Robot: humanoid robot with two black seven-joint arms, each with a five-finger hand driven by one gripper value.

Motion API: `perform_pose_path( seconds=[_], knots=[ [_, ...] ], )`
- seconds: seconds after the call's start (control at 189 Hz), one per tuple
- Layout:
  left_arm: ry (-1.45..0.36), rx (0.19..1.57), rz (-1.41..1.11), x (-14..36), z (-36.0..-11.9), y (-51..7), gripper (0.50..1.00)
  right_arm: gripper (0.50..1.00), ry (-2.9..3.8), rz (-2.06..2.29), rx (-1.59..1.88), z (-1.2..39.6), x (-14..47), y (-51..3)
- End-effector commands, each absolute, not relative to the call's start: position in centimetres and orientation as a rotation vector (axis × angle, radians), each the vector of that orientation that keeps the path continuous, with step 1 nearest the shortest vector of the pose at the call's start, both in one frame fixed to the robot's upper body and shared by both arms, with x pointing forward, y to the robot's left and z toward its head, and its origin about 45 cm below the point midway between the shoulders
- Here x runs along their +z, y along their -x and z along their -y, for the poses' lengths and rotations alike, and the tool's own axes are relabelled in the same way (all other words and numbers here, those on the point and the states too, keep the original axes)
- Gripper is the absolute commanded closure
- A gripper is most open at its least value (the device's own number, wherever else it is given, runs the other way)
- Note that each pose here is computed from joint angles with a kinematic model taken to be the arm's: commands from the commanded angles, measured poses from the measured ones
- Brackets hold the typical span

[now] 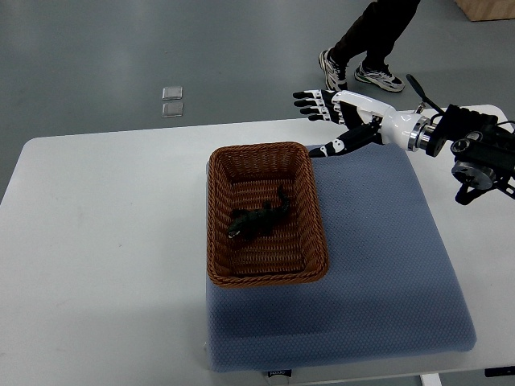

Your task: Place crocodile in brown basket with right hand

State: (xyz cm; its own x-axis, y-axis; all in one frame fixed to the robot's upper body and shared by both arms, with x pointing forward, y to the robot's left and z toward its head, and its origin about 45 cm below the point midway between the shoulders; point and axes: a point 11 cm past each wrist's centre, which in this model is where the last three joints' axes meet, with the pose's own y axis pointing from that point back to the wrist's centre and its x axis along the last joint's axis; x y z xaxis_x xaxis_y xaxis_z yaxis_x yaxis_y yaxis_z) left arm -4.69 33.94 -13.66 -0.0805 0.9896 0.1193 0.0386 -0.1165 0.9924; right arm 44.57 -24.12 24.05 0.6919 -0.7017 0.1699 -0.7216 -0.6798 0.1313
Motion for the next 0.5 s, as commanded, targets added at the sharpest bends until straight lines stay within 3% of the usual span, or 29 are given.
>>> perform_pose_path(
  seconds=[0.0, 0.238, 0.493],
  knots=[
    [-1.282, 1.342, -1.238, -13.7, -33.9, 4.7, 0.500, 0.572, -2.763, 1.384, -0.173, 26.8, 22.8, -44.8],
    [-1.282, 1.342, -1.238, -13.7, -33.9, 4.7, 0.500, 0.572, -2.637, 1.646, -0.724, 29.5, 19.2, -44.2],
    [-1.282, 1.342, -1.238, -13.7, -33.9, 4.7, 0.500, 0.568, -2.629, 1.656, -0.800, 29.5, 18.2, -43.7]
  ],
)
